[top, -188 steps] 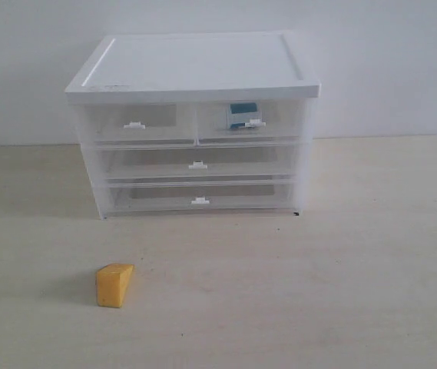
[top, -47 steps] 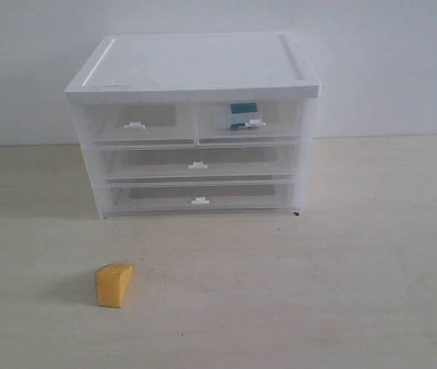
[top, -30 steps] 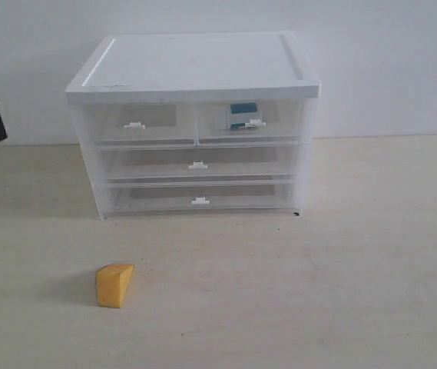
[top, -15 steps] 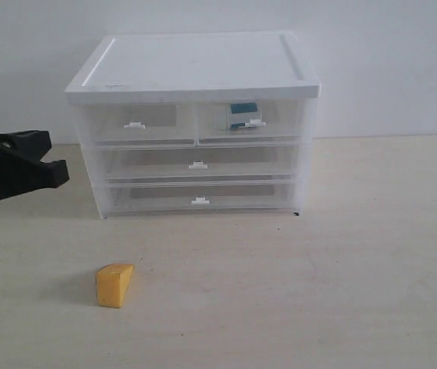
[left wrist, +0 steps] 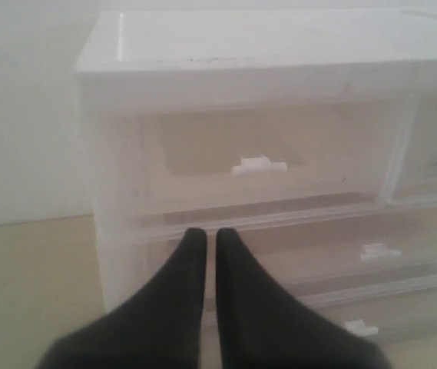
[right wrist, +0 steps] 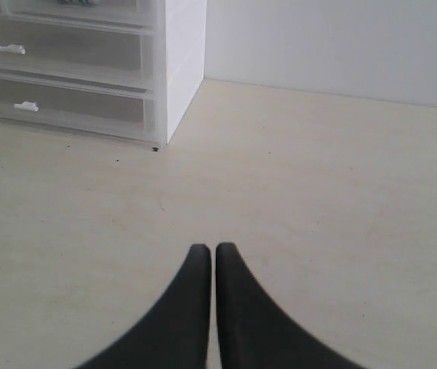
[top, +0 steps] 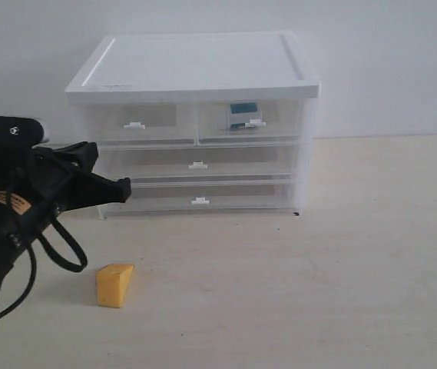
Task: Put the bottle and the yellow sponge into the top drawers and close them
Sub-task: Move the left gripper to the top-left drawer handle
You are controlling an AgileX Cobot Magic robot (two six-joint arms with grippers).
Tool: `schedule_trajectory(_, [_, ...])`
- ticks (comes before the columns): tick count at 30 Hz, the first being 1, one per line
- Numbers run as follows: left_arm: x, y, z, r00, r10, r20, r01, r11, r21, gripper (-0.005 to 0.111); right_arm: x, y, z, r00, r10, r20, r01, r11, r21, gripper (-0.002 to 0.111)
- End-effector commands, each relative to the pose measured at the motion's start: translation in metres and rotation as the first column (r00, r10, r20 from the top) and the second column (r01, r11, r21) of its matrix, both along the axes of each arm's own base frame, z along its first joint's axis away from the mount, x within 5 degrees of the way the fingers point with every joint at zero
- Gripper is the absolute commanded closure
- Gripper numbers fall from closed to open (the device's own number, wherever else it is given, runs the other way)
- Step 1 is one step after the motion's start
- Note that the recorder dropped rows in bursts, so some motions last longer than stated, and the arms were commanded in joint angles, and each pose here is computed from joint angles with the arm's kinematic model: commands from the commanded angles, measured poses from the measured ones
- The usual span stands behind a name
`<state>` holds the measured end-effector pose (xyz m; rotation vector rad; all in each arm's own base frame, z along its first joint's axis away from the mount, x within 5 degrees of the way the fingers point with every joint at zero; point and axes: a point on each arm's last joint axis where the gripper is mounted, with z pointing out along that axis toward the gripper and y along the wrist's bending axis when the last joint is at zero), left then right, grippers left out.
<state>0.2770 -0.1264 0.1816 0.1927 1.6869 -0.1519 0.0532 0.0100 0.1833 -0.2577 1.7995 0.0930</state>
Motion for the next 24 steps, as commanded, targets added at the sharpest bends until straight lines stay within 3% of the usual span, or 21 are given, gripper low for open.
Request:
schedule_trajectory(1, [0.016, -0.016, -0.007, 0.999, -0.028, 0.019, 0.028, 1.000, -0.007, 0.103, 0.000, 0.000, 0.001, 1.000, -0.001, 0.012, 0.001, 1.000, -0.001, 0.108])
schedule_trajectory(3, [0.024, -0.022, -0.011, 0.999, -0.037, 0.015, 0.037, 0.999, -0.009, 0.100, 0.000, 0.000, 0.001, 1.000, -0.001, 0.012, 0.001, 1.000, -0.001, 0.108])
schedule_trajectory(5, [0.029, -0.026, -0.015, 0.999, -0.050, 0.015, 0.050, 0.999, -0.002, 0.090, 0.000, 0.000, 0.001, 1.000, -0.001, 0.012, 0.001, 1.000, -0.001, 0.108])
schedule_trajectory(10, [0.039, -0.032, -0.021, 0.998, -0.054, 0.021, 0.054, 0.999, 0.004, 0.038, 0.000, 0.000, 0.001, 1.000, -0.001, 0.012, 0.001, 1.000, -0.001, 0.108])
schedule_trajectory(12, [0.043, -0.034, -0.021, 0.998, -0.052, 0.036, 0.052, 0.999, 0.000, 0.025, 0.000, 0.000, 0.001, 1.000, -0.001, 0.012, 0.001, 1.000, -0.001, 0.108])
schedule_trajectory(14, [0.045, -0.035, -0.021, 0.997, -0.049, 0.054, 0.049, 0.999, -0.003, 0.027, 0.000, 0.000, 0.001, 1.000, -0.001, 0.012, 0.001, 1.000, -0.001, 0.108])
schedule_trajectory(19, [0.047, -0.034, -0.024, 0.986, -0.019, 0.164, 0.027, 0.998, -0.049, 0.046, 0.000, 0.000, 0.001, 1.000, -0.001, 0.012, 0.001, 1.000, -0.001, 0.108])
schedule_trajectory(24, [0.052, -0.037, -0.041, 0.987, -0.016, 0.157, 0.023, 0.999, -0.043, 0.047, 0.000, 0.000, 0.001, 1.000, -0.001, 0.012, 0.001, 1.000, -0.001, 0.108])
